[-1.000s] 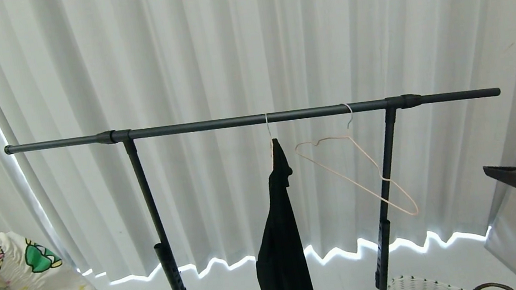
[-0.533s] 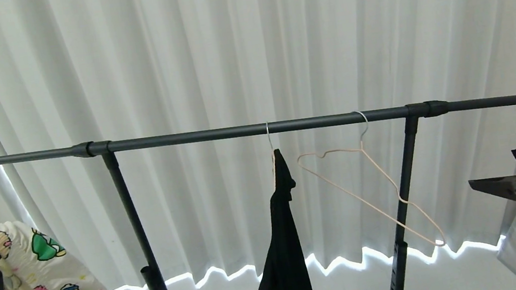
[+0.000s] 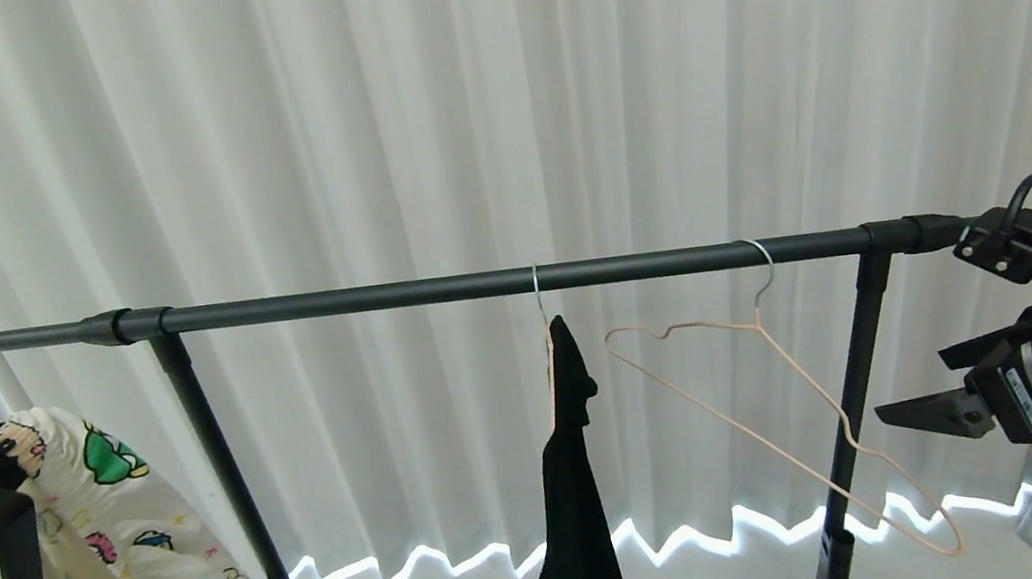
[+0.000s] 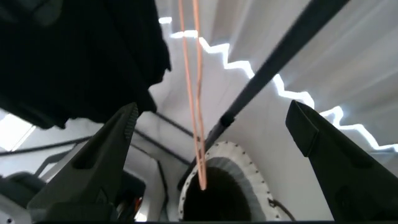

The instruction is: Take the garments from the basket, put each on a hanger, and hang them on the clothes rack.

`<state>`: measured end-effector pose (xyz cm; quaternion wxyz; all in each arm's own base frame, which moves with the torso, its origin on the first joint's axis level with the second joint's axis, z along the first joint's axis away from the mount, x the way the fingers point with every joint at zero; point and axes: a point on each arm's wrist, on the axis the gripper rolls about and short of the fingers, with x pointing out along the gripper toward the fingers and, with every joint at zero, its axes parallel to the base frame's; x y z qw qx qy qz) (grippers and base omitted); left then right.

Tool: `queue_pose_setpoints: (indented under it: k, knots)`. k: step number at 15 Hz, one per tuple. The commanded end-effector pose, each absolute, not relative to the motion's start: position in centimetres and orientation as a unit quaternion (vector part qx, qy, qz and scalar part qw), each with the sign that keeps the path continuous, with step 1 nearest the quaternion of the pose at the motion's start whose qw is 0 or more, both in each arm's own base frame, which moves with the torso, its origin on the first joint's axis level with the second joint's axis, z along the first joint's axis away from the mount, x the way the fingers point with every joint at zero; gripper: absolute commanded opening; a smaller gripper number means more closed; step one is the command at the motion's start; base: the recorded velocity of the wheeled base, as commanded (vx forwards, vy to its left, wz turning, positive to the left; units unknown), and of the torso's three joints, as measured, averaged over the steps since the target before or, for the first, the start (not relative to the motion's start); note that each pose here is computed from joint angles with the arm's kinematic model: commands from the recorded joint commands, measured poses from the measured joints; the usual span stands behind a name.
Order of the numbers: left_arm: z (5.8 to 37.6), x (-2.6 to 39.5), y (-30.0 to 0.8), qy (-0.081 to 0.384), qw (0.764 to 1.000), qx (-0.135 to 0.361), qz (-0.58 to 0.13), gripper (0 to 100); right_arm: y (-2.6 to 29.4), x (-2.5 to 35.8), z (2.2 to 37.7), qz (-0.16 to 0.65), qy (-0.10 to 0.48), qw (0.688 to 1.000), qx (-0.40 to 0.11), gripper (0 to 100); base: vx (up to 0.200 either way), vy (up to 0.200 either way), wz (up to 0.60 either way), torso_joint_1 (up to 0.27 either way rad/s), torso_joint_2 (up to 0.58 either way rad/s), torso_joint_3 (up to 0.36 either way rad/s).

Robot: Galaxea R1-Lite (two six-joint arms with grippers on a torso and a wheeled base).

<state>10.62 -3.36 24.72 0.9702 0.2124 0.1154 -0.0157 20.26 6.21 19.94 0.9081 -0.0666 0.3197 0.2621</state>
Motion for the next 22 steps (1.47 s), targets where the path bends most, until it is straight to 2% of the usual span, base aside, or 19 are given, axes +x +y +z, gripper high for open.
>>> queue_pose_setpoints:
  k: [1, 5, 9, 15, 21, 22]
  knots:
    - [24.6, 10.9, -3.5, 0.113, 0.971, 0.212, -0.015, 0, 7.2, 21.8, 18.0, 0.283, 0.358, 0.888, -0.064, 100, 0.0, 0.0, 0.0, 0.0, 0.0, 0.0]
    - [24.9, 10.3, -3.4, 0.102, 0.971, 0.214, -0.022, 0, 8.2, 24.2, 15.9, 0.328, 0.364, 0.87, -0.054, 100, 0.0, 0.0, 0.0, 0.0, 0.0, 0.0]
    - [25.4, 9.4, -3.3, 0.079, 0.965, 0.249, -0.035, 0, 8.4, 26.2, 13.7, 0.366, 0.371, 0.852, -0.046, 100, 0.0, 0.0, 0.0, 0.0, 0.0, 0.0]
    - [25.6, 9.4, -3.3, 0.076, 0.964, 0.253, -0.035, 0, 8.5, 28.7, 11.1, 0.36, 0.374, 0.854, -0.04, 100, 0.0, 0.0, 0.0, 0.0, 0.0, 0.0]
    - [25.7, 9.5, -3.4, 0.075, 0.964, 0.253, -0.035, 0, 8.3, 29.3, 10.3, 0.355, 0.383, 0.852, -0.037, 100, 0.0, 0.0, 0.0, 0.0, 0.0, 0.0]
    - [25.7, 9.6, -3.4, 0.075, 0.964, 0.253, -0.035, 0, 8.4, 29.5, 10.2, 0.356, 0.383, 0.852, -0.037, 0, 0.0, 0.0, 0.0, 0.0, 0.0, 0.0]
